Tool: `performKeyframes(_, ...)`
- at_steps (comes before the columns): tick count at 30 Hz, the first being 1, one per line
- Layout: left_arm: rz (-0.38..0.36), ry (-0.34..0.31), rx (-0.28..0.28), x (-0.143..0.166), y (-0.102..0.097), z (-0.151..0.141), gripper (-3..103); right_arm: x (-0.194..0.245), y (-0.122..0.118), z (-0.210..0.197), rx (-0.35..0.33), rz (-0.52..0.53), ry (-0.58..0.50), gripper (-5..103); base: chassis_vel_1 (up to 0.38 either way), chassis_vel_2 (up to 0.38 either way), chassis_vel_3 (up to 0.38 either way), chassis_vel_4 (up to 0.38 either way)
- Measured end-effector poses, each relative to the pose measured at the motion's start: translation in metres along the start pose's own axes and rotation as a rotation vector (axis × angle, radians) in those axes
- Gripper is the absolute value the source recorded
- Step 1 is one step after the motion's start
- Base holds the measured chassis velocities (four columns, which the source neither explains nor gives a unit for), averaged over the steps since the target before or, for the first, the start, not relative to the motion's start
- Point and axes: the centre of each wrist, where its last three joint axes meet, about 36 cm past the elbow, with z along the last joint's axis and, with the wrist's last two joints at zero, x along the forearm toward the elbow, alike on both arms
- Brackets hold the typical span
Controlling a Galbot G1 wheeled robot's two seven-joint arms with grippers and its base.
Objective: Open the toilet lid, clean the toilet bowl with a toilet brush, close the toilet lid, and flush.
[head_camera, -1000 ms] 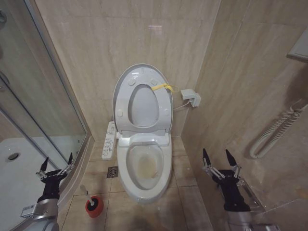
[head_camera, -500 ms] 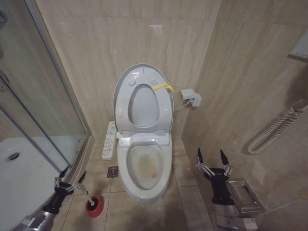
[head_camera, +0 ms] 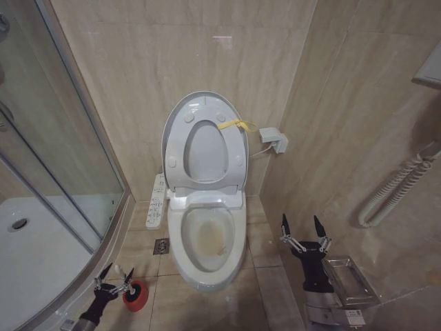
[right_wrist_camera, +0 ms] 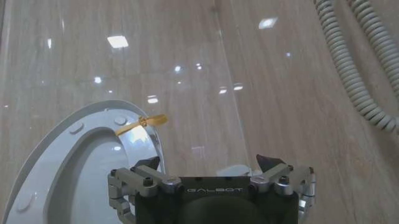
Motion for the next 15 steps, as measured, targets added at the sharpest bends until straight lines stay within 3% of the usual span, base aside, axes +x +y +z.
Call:
performKeyframes(6,-0.094,0.002,0.006,-0.007,-0.01,0.002,98,0.0,0.0,0.001,-0.003,-0.006,-0.001,100,0.0,0.0,0.0,0.0)
performKeyframes(14,-0.126,0.006,0.023,-0.005,-0.02,0.006,98,0.0,-0.003,0.001,-0.001,-0.013,0.0,100,0.0,0.0,0.0,0.0)
performKeyframes(15,-0.131,0.004,0.026,-0.005,-0.022,0.006,85,0.0,-0.005,0.001,0.0,-0.016,0.0,100,0.0,0.0,0.0,0.0)
